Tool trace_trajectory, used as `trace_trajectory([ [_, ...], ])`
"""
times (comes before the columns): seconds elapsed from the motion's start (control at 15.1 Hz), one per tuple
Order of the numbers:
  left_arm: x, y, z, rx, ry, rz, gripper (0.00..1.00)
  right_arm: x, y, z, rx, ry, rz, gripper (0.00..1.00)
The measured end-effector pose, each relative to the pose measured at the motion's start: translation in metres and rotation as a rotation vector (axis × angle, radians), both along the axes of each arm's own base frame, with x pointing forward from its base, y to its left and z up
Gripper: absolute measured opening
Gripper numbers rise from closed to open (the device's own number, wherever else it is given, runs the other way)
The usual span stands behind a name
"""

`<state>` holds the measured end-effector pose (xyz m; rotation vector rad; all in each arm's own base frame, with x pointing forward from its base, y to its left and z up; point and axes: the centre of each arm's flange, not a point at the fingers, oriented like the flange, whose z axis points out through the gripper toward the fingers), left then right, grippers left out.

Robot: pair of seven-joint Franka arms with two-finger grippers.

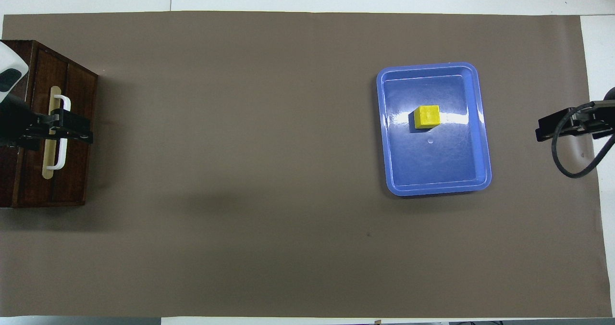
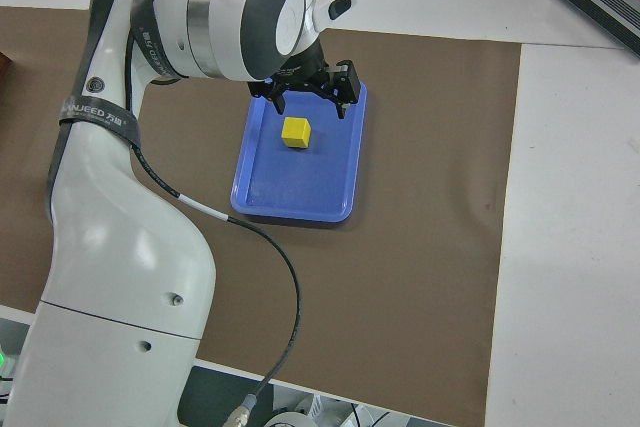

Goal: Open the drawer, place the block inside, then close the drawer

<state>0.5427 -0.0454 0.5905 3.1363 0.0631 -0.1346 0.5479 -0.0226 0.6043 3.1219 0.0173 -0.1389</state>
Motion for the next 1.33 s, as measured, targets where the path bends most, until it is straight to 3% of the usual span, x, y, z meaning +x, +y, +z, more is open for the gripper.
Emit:
trace_trajectory([
  [1.0, 0.000, 0.000, 0.000, 0.000, 0.000, 0.000, 1.00, 0.002, 0.005, 0.001, 0.004, -0.018, 0.066, 1.00],
  [1.33, 0.000, 0.000, 0.000, 0.000, 0.000, 0.000, 1.00, 0.000, 0.003, -0.009, -0.001, 0.005, -0.088, 1.00],
])
